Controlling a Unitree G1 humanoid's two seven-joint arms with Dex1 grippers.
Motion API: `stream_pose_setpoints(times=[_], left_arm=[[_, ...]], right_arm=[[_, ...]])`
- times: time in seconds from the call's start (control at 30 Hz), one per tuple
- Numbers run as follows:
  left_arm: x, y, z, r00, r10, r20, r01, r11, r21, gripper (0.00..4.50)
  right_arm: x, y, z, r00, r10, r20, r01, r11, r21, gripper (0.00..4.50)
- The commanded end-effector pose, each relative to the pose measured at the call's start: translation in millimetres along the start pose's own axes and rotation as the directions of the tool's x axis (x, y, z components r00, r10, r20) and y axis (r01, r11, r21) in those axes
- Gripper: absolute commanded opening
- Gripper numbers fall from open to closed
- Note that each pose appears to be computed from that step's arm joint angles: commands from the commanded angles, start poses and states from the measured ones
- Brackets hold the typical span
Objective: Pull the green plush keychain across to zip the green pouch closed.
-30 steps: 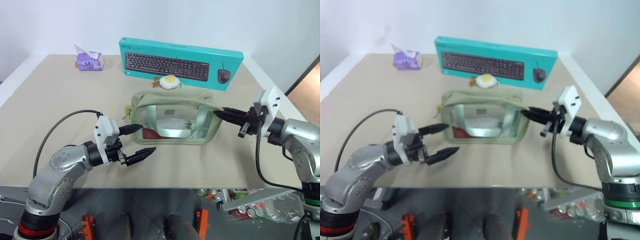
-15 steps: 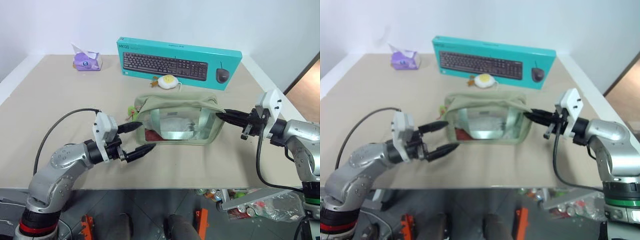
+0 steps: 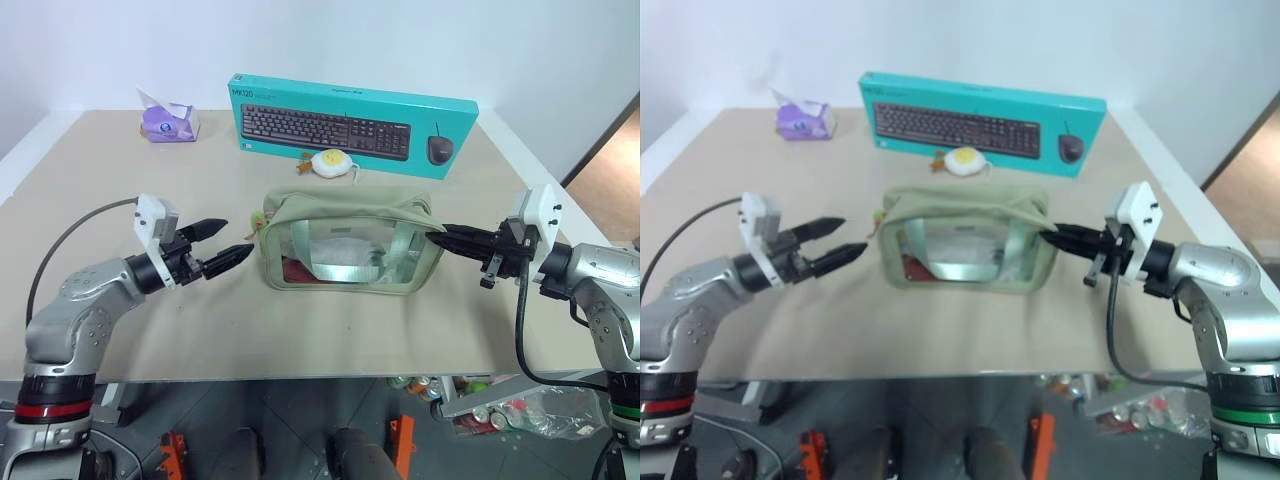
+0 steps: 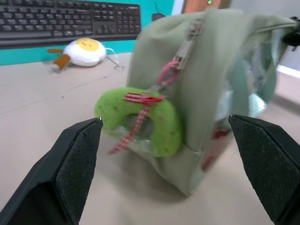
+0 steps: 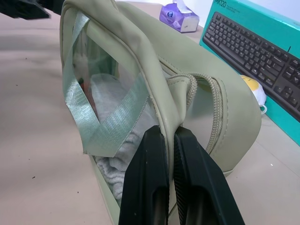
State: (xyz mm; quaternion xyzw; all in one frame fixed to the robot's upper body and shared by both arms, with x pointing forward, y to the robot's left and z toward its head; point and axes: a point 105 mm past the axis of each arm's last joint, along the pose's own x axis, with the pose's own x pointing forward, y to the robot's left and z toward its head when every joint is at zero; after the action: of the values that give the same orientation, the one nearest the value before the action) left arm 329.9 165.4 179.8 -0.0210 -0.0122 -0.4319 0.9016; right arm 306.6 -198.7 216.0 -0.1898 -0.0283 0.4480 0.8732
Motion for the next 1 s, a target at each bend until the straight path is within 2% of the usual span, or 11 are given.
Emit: stream_pose_setpoints(times=[0.03,0.37,0.67,1.0], left_arm=[[10,2,-3,1.000,-0.017,-0.001,0.018,0.998,0.053,4.50],[17,23,-3,1.000,0.014,-0.004,-0.013,0.993,0.118,4.50],[25,4,-9,0.992,-0.122,-0.041,0.127,0.983,0.133,4.50],[35,17,-11,0.998,-0.054,-0.035,0.059,0.984,0.166,4.50]], right_arm=[[-1,3,11,1.000,0.009,0.014,-0.008,0.999,-0.041,0.04],[-6,6,8,1.000,-0.004,-0.005,0.003,1.000,-0.027,0.04],[-8,5,6,1.000,-0.011,-0.014,0.010,0.999,-0.030,0.04],[-8,5,5,1.000,-0.012,-0.018,0.011,0.999,-0.031,0.04]])
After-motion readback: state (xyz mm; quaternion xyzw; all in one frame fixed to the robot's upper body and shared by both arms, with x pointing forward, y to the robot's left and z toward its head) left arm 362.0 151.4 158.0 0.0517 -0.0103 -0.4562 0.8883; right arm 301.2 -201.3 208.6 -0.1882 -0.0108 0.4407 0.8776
